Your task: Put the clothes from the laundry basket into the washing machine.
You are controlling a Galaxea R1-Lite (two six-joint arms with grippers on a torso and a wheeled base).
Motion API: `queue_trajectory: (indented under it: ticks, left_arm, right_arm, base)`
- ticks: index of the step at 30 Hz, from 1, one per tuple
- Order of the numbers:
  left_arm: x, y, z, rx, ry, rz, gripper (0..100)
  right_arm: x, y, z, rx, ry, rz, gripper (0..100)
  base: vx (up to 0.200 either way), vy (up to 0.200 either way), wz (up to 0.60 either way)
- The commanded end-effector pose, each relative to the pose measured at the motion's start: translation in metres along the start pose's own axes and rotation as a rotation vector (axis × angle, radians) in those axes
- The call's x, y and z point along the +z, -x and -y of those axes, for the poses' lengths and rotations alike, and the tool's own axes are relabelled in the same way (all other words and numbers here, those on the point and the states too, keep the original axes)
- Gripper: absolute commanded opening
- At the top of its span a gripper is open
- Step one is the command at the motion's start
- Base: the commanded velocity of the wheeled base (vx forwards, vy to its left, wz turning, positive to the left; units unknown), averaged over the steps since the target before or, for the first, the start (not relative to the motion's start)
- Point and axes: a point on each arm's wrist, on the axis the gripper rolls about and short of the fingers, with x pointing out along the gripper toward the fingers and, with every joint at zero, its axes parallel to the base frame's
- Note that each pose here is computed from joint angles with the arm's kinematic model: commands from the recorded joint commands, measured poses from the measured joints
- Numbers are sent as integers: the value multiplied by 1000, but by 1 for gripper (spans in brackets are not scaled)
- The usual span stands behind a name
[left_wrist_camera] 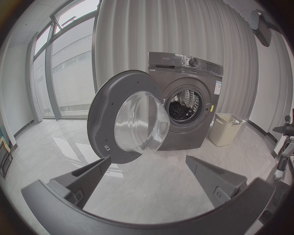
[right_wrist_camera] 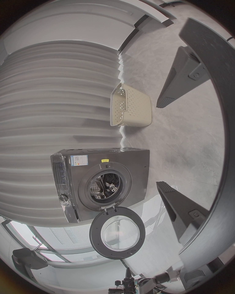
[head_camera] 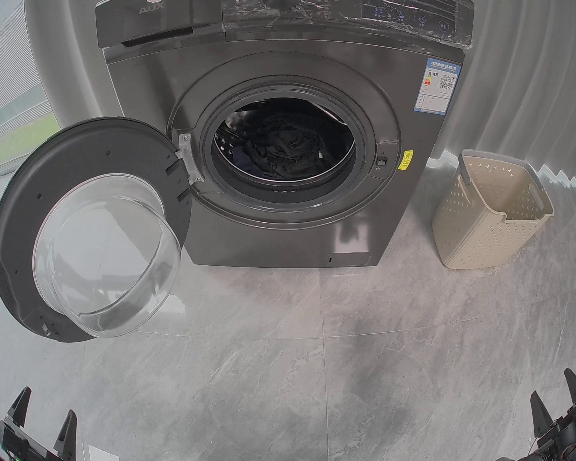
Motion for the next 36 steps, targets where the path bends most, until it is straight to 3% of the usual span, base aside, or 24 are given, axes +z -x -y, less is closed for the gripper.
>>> queue_trajectory:
  ticks: [1, 10, 18, 25, 30, 36]
  left_arm:
    - [-5, 0, 0, 3, 7, -3, 100]
    - [-5, 0, 0, 7, 24, -1, 100]
    - [-5, 0, 0, 7, 28, -3, 100]
    - [-5, 0, 0, 4, 15, -3, 100]
    - [-5, 0, 0, 6, 25, -1, 100]
    - [-5, 0, 0, 15, 28, -1, 100]
  right_arm:
    - [-5, 0, 0, -1, -3, -4, 100]
    - [-5, 0, 0, -2, 6, -6, 100]
    - [-5, 0, 0, -1, 3, -3, 100]
    - [-5, 0, 0, -1, 0, -4, 100]
    - [-5, 0, 0, -1, 2, -4, 100]
    - [-5, 0, 0, -1, -1, -4, 100]
  base:
    - [0, 200, 0]
    - [0, 44, 0]
    - [0, 0, 450]
    - [0, 200, 0]
    - [0, 200, 0]
    - [0, 0, -300]
